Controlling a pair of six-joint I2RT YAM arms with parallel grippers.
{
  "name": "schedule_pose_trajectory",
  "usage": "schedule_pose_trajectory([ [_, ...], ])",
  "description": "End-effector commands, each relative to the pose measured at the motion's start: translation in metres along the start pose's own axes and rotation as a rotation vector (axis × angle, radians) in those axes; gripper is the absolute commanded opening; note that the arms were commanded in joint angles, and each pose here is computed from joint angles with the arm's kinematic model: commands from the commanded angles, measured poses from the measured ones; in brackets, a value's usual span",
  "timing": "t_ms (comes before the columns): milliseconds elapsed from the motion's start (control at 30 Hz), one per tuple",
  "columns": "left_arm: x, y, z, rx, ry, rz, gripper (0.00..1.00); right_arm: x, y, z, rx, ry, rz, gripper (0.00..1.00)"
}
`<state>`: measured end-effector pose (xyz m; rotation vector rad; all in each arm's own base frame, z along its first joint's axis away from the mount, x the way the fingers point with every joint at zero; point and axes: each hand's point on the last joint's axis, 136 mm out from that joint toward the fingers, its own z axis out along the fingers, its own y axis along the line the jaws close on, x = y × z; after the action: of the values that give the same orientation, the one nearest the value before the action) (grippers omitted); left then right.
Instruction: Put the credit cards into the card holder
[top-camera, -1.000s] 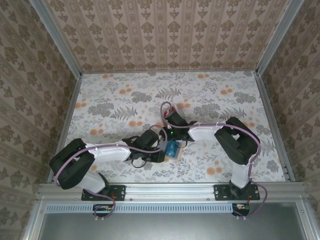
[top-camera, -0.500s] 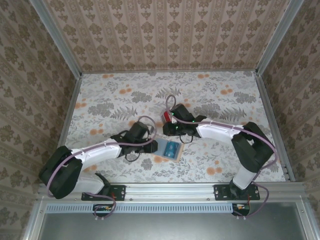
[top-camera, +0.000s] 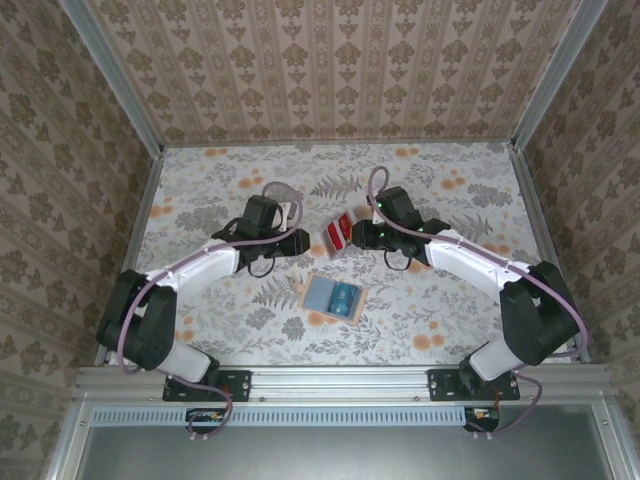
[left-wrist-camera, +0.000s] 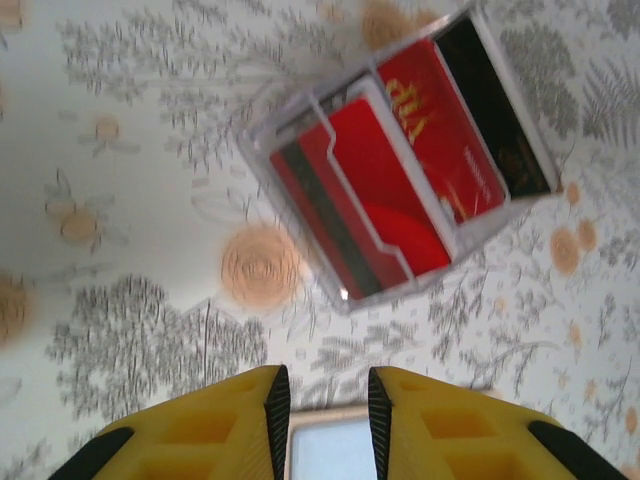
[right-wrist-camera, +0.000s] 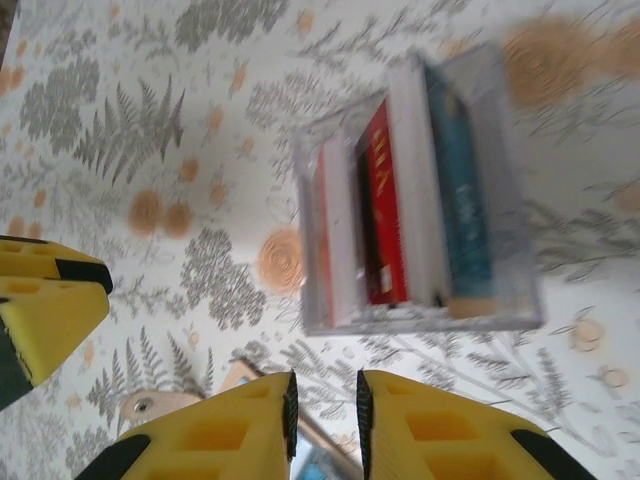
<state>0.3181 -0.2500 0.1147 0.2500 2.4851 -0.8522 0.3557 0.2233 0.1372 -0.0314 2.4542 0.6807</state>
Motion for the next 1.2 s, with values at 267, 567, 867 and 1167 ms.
schedule_pose_trajectory([
  [267, -0.032, -0.019, 0.041, 0.157, 0.007, -0.043, 0.30, -0.033, -0.028, 0.005, 0.088, -0.011, 0.016, 0.31],
  [567, -0.019, -0.011, 0.063, 0.158, 0.062, -0.074, 0.31, -0.028, -0.026, 0.038, 0.079, 0.099, 0.000, 0.37],
  [867, -0.012, -0.014, 0.077, 0.172, 0.102, -0.078, 0.31, -0.023, -0.022, 0.057, 0.103, 0.165, -0.049, 0.42],
  [1167, -0.006, -0.017, 0.082, 0.167, 0.113, -0.068, 0.31, -0.021, -0.024, 0.071, 0.175, 0.199, -0.109, 0.45],
])
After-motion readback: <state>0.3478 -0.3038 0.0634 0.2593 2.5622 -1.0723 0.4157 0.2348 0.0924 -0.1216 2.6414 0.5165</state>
